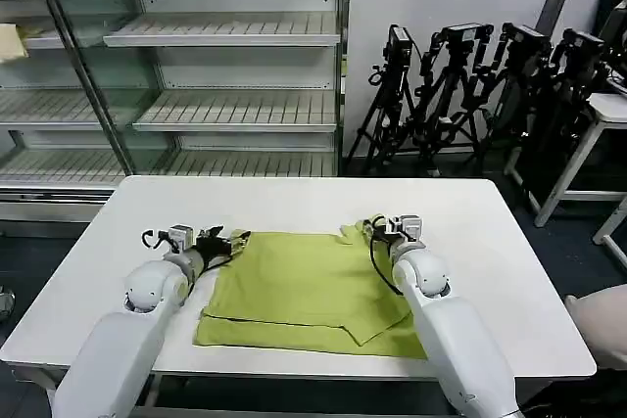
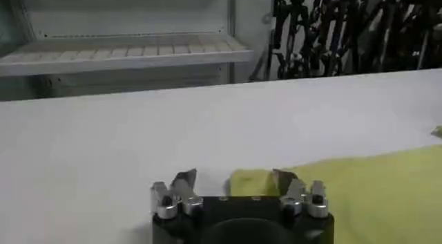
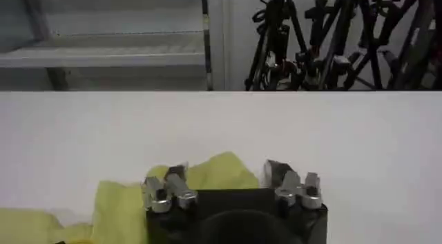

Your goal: Fold and organize the clothes.

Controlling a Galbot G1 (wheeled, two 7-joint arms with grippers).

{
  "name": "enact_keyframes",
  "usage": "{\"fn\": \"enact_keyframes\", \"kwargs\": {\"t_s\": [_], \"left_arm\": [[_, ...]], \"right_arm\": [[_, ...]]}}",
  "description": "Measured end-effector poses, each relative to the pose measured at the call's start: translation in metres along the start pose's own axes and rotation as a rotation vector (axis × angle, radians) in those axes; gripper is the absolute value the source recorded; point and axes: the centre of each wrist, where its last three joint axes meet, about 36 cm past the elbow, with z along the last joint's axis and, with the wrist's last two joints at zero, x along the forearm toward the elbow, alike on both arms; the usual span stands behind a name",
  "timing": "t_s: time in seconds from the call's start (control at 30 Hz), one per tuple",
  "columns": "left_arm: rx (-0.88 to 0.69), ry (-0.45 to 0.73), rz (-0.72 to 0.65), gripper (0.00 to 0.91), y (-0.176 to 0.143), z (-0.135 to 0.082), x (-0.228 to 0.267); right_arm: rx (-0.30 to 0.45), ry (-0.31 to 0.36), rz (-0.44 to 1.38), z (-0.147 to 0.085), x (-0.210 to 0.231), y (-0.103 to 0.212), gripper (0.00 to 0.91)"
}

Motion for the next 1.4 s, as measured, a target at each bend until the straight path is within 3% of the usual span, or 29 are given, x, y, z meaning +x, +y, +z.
{"fn": "enact_keyframes", "kwargs": {"t_s": [0.7, 1.4], "left_arm": [[0.015, 0.004, 0.014, 0.01, 0.001, 0.005, 0.006], [0.028, -0.068, 0.026, 0.01, -0.012, 0.007, 0.053]], "right_arm": [[-0.003, -0.001, -0.009, 0.002, 0.007, -0.005, 0.0], [0.019, -0.111, -0.052, 0.005, 0.088, -0.018, 0.0]]}}
